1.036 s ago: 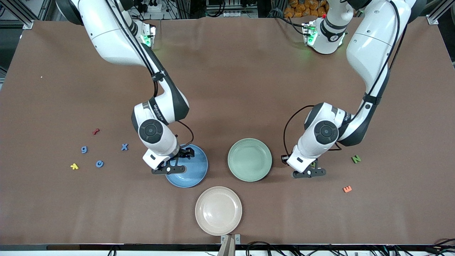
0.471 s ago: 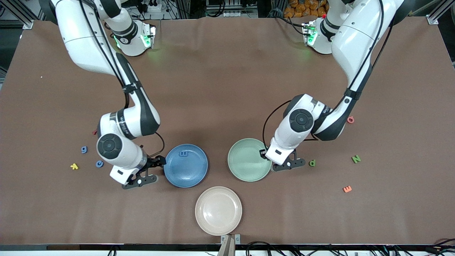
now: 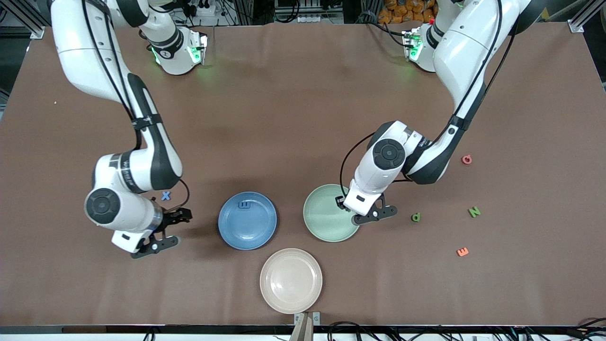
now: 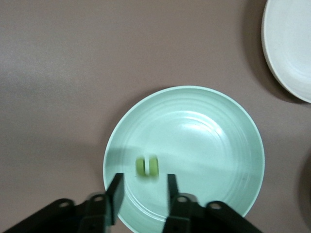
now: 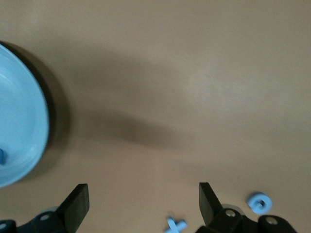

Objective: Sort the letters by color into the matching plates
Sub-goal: 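Release the E on the blue plate while the left gripper drops u on green plate, then lower the right gripper to the blue X while the left gripper grasps green p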

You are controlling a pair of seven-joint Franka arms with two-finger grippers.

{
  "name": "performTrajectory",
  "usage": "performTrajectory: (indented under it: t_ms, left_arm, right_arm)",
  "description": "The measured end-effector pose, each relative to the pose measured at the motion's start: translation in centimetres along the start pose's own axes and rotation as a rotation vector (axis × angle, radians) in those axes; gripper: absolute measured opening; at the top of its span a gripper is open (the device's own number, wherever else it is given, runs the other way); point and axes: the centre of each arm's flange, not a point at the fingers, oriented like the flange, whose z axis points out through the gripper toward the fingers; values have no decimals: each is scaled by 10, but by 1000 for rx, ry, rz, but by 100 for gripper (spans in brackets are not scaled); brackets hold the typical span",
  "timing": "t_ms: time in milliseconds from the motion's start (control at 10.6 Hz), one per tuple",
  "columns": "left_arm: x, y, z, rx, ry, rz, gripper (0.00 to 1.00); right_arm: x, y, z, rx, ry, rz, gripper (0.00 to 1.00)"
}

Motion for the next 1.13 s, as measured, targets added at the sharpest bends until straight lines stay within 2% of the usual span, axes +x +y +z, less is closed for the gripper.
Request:
performTrajectory:
  t_ms: [377, 471, 660, 848, 1131]
  left_arm:
    - [23, -24, 1, 20, 9, 19, 94]
    - [37, -42, 3, 36, 3, 46, 100]
    - [68, -91, 7, 72, -24, 100, 100]
    - [93, -137, 13, 99, -34, 150, 100]
    - [106, -175, 22, 132, -49, 184, 100]
  right_arm:
    - [-33, 27, -61, 12, -122, 11, 100]
    - [-43, 33, -78, 18, -146, 21, 100]
    - [-54, 44, -95, 24, -148, 37, 100]
    - [-57, 47, -88, 26, -149, 43, 100]
    - [-62, 48, -73, 32, -170, 47, 100]
